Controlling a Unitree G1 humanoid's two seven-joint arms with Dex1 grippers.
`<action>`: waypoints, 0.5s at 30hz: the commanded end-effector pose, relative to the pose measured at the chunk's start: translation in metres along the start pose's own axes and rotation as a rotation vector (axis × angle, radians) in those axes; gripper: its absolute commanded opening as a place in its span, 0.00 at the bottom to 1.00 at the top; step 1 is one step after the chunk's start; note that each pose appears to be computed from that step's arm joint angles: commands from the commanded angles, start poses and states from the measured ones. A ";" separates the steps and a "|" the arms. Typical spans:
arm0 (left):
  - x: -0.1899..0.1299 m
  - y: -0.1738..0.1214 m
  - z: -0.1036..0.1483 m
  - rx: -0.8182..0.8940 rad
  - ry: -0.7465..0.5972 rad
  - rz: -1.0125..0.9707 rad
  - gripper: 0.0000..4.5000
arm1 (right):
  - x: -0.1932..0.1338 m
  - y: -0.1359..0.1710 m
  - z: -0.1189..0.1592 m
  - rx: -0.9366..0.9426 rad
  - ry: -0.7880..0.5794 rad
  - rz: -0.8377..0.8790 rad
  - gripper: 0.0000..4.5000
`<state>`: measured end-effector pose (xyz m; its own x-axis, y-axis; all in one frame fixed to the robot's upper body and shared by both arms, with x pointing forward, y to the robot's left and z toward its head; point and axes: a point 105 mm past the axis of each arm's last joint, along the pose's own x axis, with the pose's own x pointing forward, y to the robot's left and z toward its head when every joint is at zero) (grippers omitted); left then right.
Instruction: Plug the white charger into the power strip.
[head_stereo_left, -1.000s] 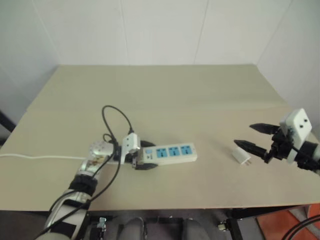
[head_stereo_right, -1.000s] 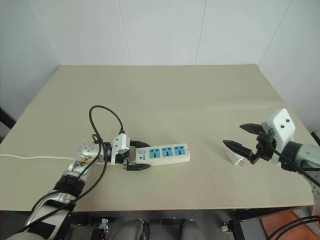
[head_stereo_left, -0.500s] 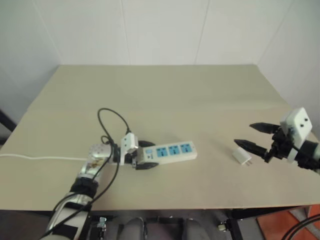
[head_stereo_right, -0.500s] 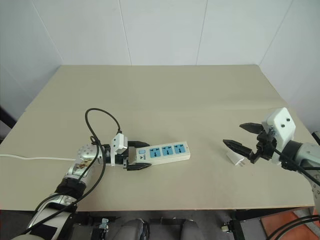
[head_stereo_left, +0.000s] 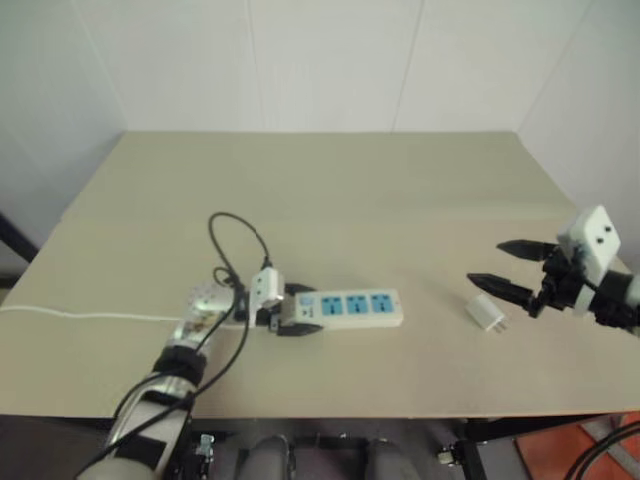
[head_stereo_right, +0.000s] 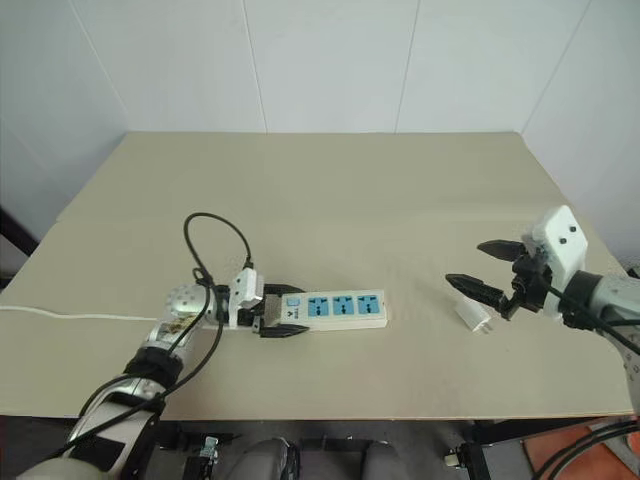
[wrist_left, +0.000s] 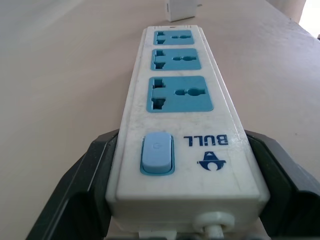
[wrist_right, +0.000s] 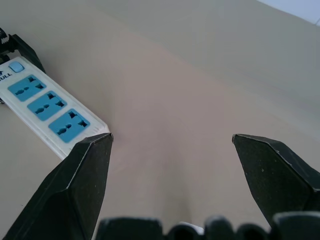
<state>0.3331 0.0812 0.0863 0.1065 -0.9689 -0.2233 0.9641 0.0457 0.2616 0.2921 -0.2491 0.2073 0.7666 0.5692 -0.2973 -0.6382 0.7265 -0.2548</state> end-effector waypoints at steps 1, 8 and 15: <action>0.009 0.001 0.008 0.046 -0.003 -0.071 0.73 | 0.003 -0.021 0.005 0.055 0.085 -0.092 1.00; 0.015 -0.007 -0.001 0.016 0.016 -0.109 0.73 | 0.016 -0.033 -0.006 0.231 0.461 -0.145 1.00; 0.017 -0.008 -0.004 -0.020 0.010 -0.087 0.73 | 0.029 -0.029 -0.033 0.195 0.711 -0.078 1.00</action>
<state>0.3323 0.0671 0.0859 0.0352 -0.9712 -0.2356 0.9672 -0.0262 0.2526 0.3298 -0.2600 0.1706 0.5327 0.2049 -0.8212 -0.5070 0.8542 -0.1157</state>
